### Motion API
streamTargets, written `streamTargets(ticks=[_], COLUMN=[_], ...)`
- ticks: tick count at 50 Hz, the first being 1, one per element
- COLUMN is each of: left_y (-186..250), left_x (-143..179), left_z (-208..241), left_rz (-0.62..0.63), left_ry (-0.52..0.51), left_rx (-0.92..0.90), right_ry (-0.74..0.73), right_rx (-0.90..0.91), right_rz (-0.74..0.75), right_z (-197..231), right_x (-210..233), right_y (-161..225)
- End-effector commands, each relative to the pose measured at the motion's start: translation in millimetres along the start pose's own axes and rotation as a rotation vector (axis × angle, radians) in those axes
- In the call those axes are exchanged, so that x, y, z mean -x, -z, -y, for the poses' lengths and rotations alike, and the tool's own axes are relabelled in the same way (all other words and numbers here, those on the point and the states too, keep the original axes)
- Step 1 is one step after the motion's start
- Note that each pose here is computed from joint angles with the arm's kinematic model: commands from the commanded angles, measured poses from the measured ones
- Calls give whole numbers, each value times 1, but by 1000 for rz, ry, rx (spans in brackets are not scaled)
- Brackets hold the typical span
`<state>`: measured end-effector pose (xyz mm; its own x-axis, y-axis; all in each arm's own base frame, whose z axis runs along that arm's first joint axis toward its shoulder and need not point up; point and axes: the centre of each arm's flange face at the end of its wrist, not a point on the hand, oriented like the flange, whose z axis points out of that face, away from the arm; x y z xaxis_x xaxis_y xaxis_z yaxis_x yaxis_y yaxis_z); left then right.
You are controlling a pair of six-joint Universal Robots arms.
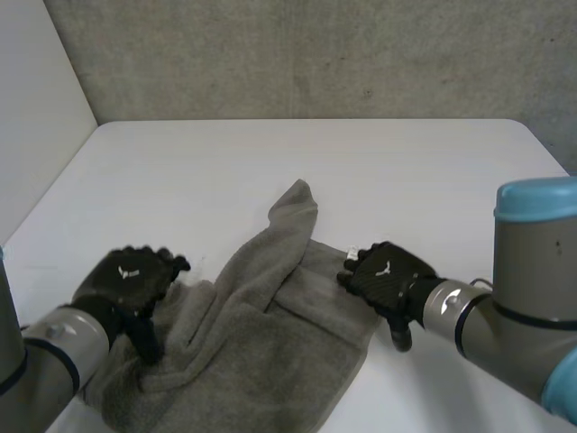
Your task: Fold the towel.
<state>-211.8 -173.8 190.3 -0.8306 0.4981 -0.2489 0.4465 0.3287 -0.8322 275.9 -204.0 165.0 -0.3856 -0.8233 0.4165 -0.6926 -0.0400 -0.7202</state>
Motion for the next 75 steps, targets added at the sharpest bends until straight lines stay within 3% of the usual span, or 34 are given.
streamTargets(ticks=[1, 14, 19, 25, 27, 29, 30, 32, 33, 35, 42, 45, 47, 51, 52, 53, 57, 59, 64, 70, 75], left_y=[3, -13, -20, -9, 11, 22, 33, 46, 59, 69, 69, 56, 18, -20, -39, -61, -105, -124, -186, -216, -216], left_x=[-6, -9, -4, 6, 15, 20, 25, 30, 33, 36, 36, 34, 27, 22, 21, 20, 21, 23, 38, 45, 39], left_z=[-20, -33, -17, 22, 59, 78, 96, 110, 122, 131, 136, 131, 112, 92, 85, 80, 74, 78, 113, 128, 114], left_rz=[-24, -34, -5, 34, 60, 68, 72, 72, 69, 62, 9, -11, -54, -67, -70, -72, -66, -64, -18, 24, 20], left_ry=[3, 7, 13, 38, 103, 145, 189, 228, 263, 295, 363, 369, 384, 394, 395, 400, 399, 395, 377, 370, 370], left_rx=[68, 128, 60, -99, -258, -341, -412, -469, -510, -532, -497, -453, -322, -199, -159, -130, -114, -135, -361, -517, -490], right_ry=[2, -78, -128, -145, -146, -132, -132, -104, -104, -109, -186, -210, -233, -266, -266, -255, -230, -230, -226, -234, -235], right_rx=[-43, -125, -191, -305, -332, -383, -383, -447, -447, -500, -478, -448, -417, -313, -313, -267, -182, -104, -102, -146, -155], right_rz=[23, -31, -87, -202, -254, -341, -341, -386, -386, -419, -369, -327, -296, -163, -162, -116, -108, -153, -316, -516, -495], right_z=[-10, -14, 1, 35, 45, 67, 67, 92, 92, 115, 126, 121, 114, 98, 98, 95, 84, 70, 57, 50, 49], right_x=[14, 13, -3, -35, -51, -77, -77, -93, -93, -104, -110, -109, -111, -104, -104, -97, -93, -98, -119, -132, -115], right_y=[-7, -29, -22, 14, 31, 75, 75, 119, 119, 154, 176, 166, 152, 96, 96, 70, 30, -3, -43, -58, -54])
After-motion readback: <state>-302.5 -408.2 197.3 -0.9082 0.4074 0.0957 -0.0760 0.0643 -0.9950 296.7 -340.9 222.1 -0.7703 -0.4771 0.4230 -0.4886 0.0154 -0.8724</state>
